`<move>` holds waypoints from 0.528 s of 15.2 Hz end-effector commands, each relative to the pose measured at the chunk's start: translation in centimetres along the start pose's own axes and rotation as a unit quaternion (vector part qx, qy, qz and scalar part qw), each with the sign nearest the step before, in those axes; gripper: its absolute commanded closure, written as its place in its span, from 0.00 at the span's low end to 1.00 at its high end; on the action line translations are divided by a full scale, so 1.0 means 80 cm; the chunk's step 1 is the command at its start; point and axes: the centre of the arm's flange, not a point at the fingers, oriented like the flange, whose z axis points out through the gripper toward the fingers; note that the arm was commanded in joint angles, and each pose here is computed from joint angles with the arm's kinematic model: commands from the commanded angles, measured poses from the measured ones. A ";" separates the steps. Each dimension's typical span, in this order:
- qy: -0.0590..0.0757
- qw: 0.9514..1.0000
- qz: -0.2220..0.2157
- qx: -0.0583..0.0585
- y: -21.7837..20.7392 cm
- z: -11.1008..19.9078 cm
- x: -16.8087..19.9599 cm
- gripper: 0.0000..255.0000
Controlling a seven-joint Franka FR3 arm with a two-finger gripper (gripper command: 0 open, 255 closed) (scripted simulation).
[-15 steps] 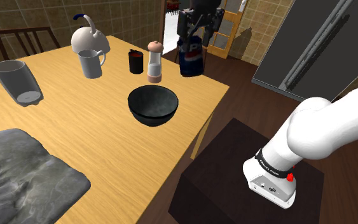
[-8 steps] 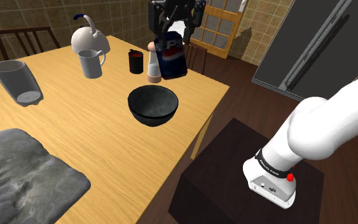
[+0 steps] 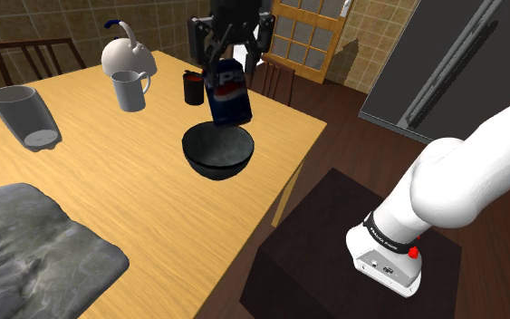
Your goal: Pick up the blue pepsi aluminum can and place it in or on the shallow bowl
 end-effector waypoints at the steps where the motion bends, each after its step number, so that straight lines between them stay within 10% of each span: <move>1: 0.000 1.000 0.000 0.000 0.000 0.014 0.000 1.00; 8: 0.000 1.000 0.000 0.000 -0.004 0.060 -0.003 1.00</move>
